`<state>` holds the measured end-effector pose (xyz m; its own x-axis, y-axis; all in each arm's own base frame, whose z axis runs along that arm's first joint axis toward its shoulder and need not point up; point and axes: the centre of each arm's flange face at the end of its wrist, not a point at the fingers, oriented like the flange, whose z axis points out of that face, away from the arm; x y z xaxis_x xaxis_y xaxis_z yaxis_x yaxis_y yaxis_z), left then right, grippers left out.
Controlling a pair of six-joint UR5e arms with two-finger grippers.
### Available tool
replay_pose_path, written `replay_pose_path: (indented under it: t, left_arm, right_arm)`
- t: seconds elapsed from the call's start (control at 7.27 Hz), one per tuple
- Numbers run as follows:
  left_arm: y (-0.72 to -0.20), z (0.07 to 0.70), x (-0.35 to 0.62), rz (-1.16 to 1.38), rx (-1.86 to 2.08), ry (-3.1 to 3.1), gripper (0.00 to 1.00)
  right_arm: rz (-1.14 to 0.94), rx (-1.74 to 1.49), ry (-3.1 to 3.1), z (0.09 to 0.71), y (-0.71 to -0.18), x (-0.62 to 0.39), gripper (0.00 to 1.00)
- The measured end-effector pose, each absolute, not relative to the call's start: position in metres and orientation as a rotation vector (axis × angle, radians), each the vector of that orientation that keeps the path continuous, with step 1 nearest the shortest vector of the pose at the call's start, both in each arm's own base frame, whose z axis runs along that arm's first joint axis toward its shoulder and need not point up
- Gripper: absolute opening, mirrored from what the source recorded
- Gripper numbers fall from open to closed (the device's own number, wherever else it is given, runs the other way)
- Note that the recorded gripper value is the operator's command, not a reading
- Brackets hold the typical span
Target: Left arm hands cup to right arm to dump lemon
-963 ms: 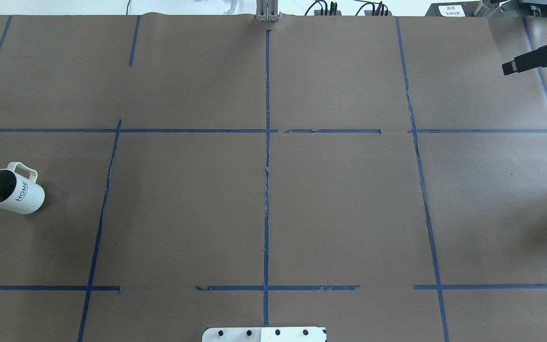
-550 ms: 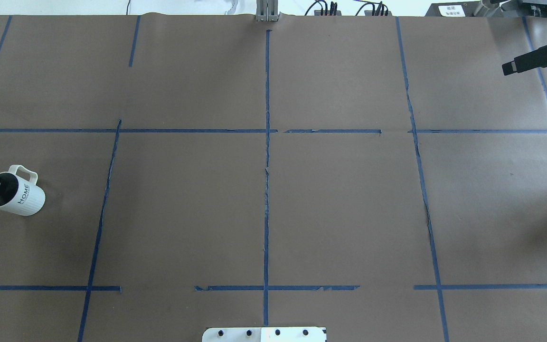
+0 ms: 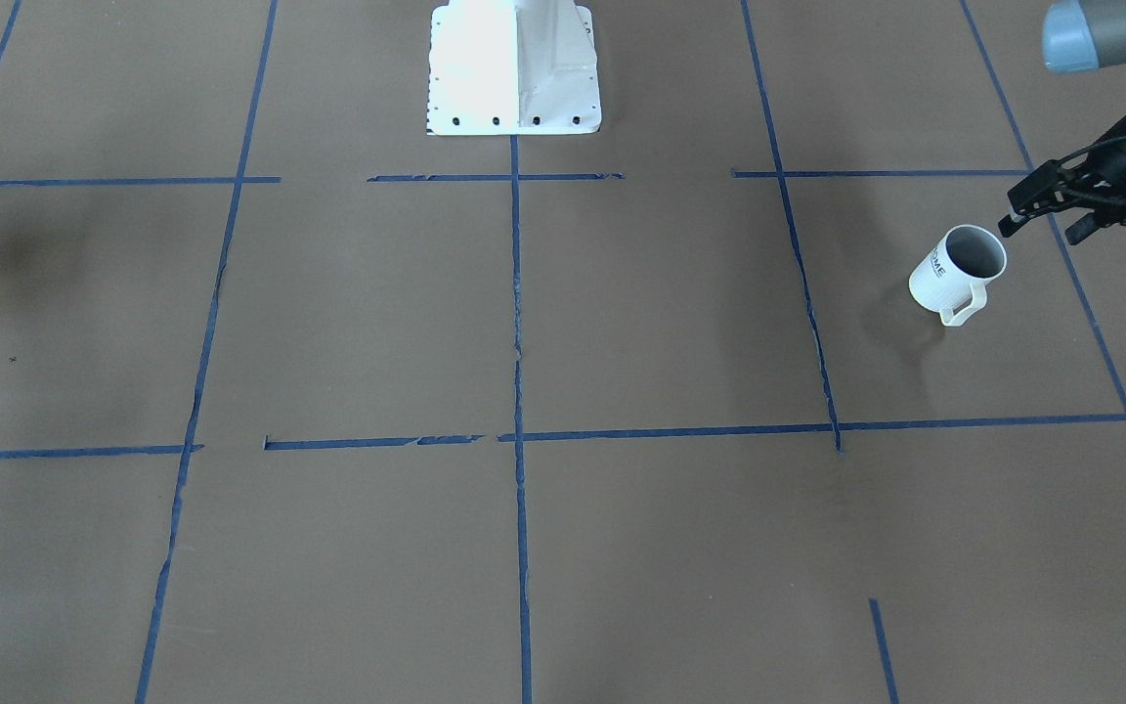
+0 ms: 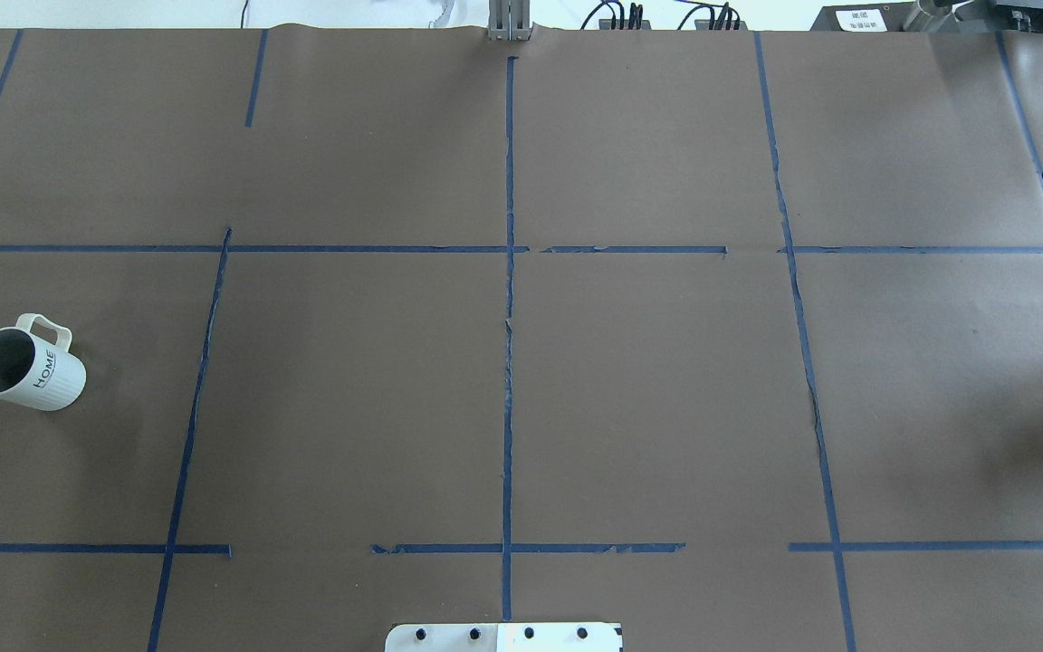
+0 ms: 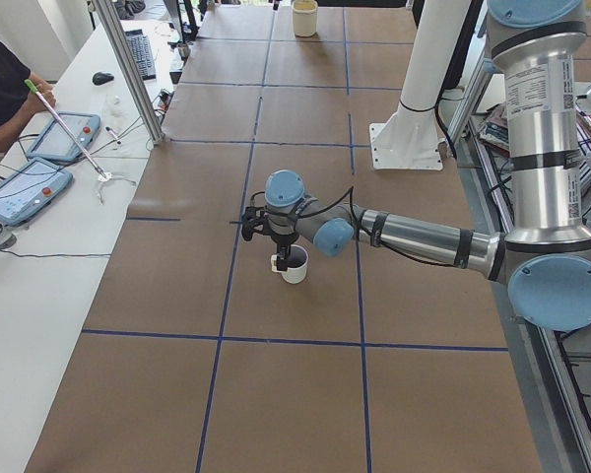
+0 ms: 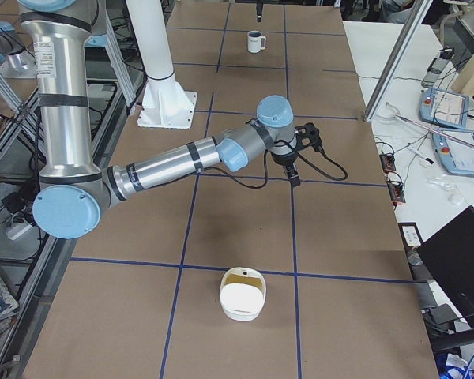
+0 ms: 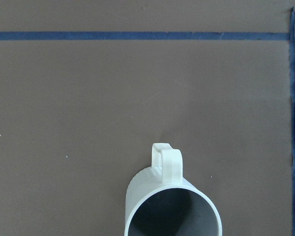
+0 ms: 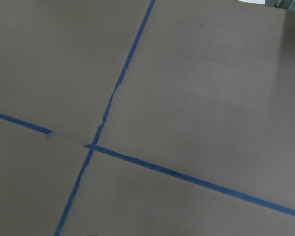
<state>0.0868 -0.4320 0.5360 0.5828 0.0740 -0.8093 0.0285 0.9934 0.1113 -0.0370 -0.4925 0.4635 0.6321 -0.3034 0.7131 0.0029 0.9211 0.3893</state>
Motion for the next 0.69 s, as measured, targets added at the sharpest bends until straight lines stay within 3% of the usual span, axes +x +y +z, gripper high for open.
replay_pose_path:
  t: [0.69]
  left_arm:
    - [-0.397,0.604,-0.019,0.039,0.168,0.91,1.0]
  right_arm:
    - [-0.224,0.038,-0.763,0.569,-0.435,0.033,1.0]
